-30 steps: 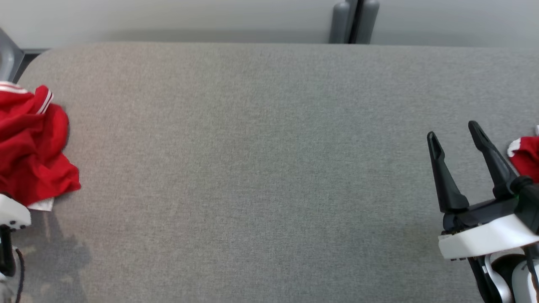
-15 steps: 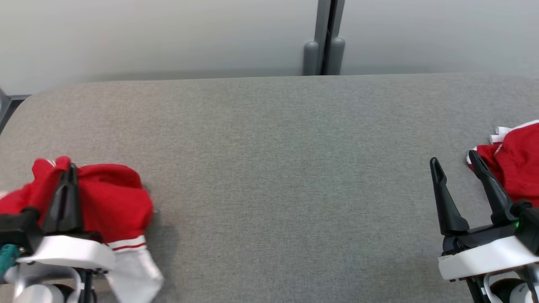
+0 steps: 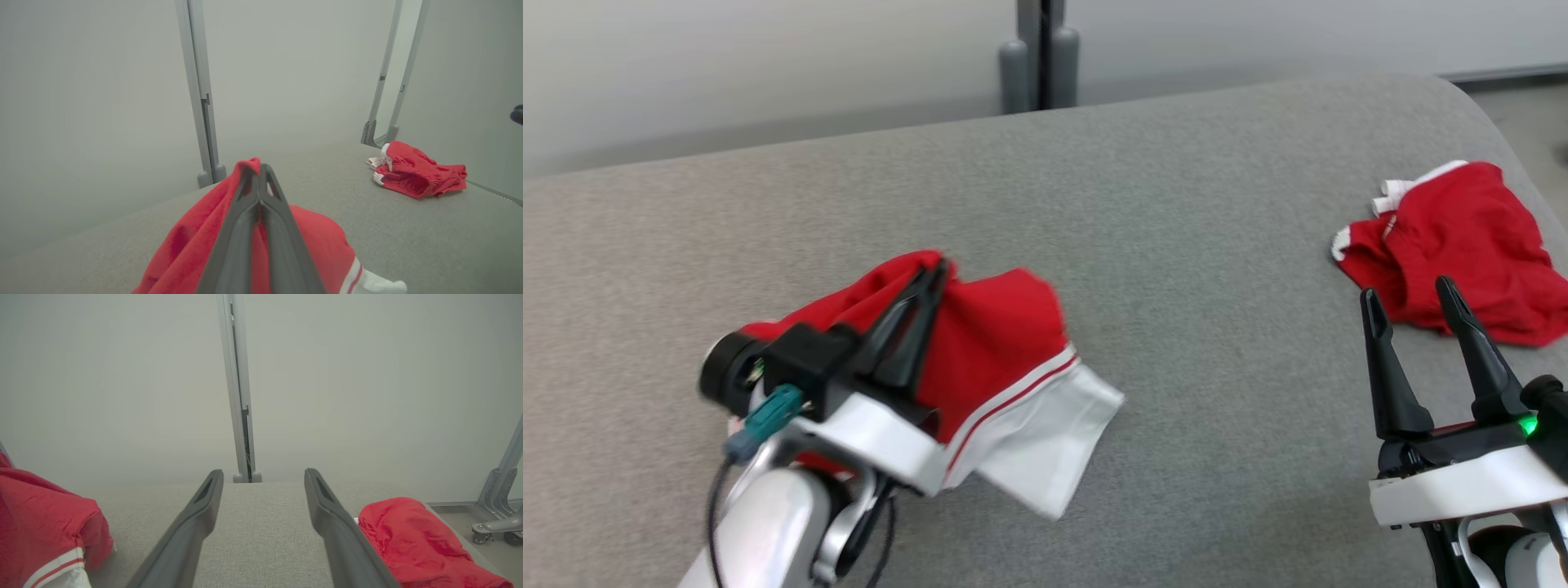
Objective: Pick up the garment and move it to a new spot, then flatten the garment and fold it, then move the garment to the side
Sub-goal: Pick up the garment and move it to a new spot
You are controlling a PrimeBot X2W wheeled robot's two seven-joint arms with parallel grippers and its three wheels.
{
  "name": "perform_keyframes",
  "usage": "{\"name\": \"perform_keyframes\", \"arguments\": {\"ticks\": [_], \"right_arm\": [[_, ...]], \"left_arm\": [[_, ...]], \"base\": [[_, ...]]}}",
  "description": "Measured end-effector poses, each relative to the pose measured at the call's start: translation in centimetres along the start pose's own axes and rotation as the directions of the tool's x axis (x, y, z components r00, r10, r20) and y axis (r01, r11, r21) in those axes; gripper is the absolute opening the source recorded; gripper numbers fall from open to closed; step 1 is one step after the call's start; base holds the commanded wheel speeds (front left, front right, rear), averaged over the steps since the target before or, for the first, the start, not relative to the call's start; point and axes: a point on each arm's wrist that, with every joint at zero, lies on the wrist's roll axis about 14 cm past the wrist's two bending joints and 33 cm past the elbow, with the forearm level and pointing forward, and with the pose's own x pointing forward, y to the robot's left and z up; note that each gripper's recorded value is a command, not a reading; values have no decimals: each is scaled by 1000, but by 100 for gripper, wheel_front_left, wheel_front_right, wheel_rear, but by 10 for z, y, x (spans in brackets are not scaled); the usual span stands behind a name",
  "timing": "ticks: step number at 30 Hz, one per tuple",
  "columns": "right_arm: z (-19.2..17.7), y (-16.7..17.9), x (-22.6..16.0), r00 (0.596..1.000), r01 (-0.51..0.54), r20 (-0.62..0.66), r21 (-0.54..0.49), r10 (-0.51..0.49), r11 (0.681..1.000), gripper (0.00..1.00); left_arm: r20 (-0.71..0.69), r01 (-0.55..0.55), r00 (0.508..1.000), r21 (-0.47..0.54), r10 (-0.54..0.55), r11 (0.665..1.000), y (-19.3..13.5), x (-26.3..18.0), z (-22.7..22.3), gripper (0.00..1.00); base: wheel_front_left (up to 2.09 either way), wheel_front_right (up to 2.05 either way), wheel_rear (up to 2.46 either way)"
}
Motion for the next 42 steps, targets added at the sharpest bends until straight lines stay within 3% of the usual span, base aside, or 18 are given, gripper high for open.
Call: {"name": "perform_keyframes", "arguments": {"ticks": [5,12,13,14,15,22,27,32,35,42], "right_arm": [[-12,-18,-4,998,60,-23,7,-59,998,100],[-39,-37,-9,989,127,-82,32,-124,991,100],[-43,-40,-10,987,135,-91,33,-132,990,100],[-45,-42,-10,986,142,-96,34,-138,989,100],[-47,-43,-10,985,147,-98,34,-143,989,100],[-52,-39,-6,986,135,-101,47,-130,990,100],[-43,-32,-3,992,108,-76,37,-105,993,100],[-40,-19,-1,995,69,-80,41,-66,997,100],[-38,-13,0,996,49,-83,41,-46,998,100],[-32,10,2,996,-19,-83,49,23,999,100]], "left_arm": [[-6,175,985,-35,-175,984,-51,41,-10,0],[-143,259,951,-113,-274,959,-79,64,-73,0],[-159,261,947,-123,-279,958,-81,66,-81,16],[-180,263,942,-131,-284,956,-82,65,-90,71],[-192,267,937,-140,-291,953,-83,65,-97,100],[-94,220,967,-159,-236,963,-70,64,-81,100],[-20,79,996,-152,-83,985,-35,48,-59,100],[41,-89,995,-93,93,992,16,20,-33,100],[91,-201,974,-63,206,978,49,-2,-13,100],[120,-415,901,-35,416,909,104,-66,4,100]], "base": [[0,0,0],[0,0,0],[0,0,0],[0,0,0],[0,0,0],[0,0,0],[0,0,0],[0,0,0],[0,0,0],[0,0,0]]}}
